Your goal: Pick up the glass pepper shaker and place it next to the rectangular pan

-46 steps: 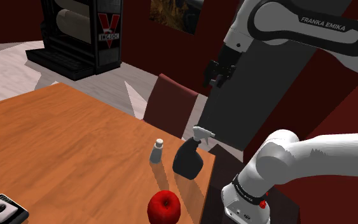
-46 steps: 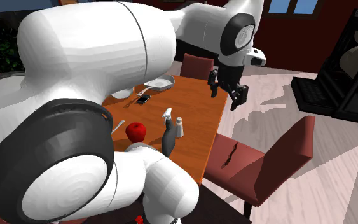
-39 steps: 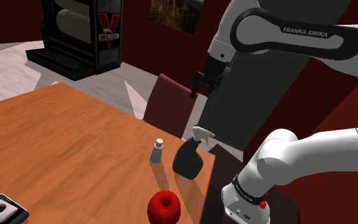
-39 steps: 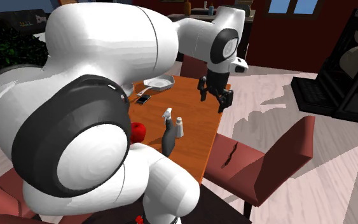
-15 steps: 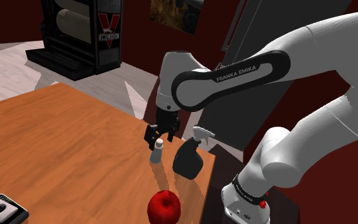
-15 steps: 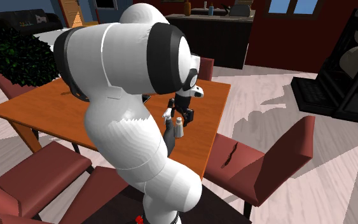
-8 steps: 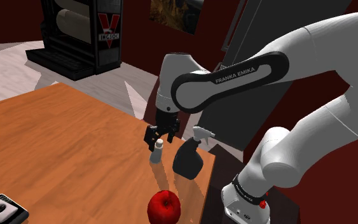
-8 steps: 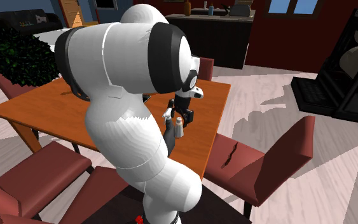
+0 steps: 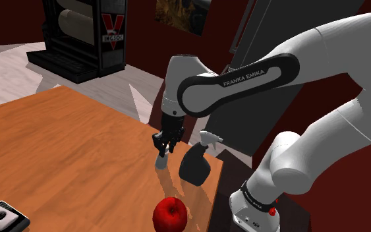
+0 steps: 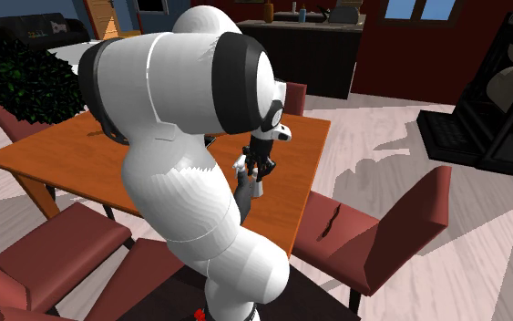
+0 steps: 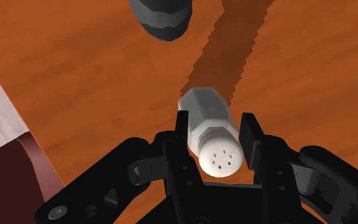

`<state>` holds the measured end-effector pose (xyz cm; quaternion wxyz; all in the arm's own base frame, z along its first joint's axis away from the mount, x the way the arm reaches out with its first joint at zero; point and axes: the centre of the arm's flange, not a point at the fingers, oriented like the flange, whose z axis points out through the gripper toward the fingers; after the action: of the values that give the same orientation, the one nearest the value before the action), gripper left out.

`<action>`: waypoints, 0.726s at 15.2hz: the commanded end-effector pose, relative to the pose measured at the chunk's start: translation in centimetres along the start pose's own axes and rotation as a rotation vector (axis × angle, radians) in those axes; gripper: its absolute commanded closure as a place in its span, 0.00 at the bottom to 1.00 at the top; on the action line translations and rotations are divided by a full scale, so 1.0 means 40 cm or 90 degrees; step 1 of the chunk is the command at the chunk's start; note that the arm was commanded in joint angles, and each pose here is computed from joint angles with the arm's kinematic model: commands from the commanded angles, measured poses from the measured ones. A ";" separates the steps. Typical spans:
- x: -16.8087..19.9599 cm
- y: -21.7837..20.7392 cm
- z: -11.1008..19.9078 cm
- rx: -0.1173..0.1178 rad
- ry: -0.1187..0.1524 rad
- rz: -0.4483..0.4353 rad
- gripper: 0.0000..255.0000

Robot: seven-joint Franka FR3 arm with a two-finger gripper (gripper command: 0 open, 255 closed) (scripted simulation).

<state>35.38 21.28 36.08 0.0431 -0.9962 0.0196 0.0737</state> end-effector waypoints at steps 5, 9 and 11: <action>-0.006 -0.003 -0.039 0.000 0.000 0.000 1.00; -0.014 -0.008 -0.091 0.000 0.000 0.000 1.00; -0.018 -0.010 -0.117 0.000 0.000 0.000 1.00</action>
<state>35.40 21.18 40.23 0.0431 -0.9962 0.0196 0.0738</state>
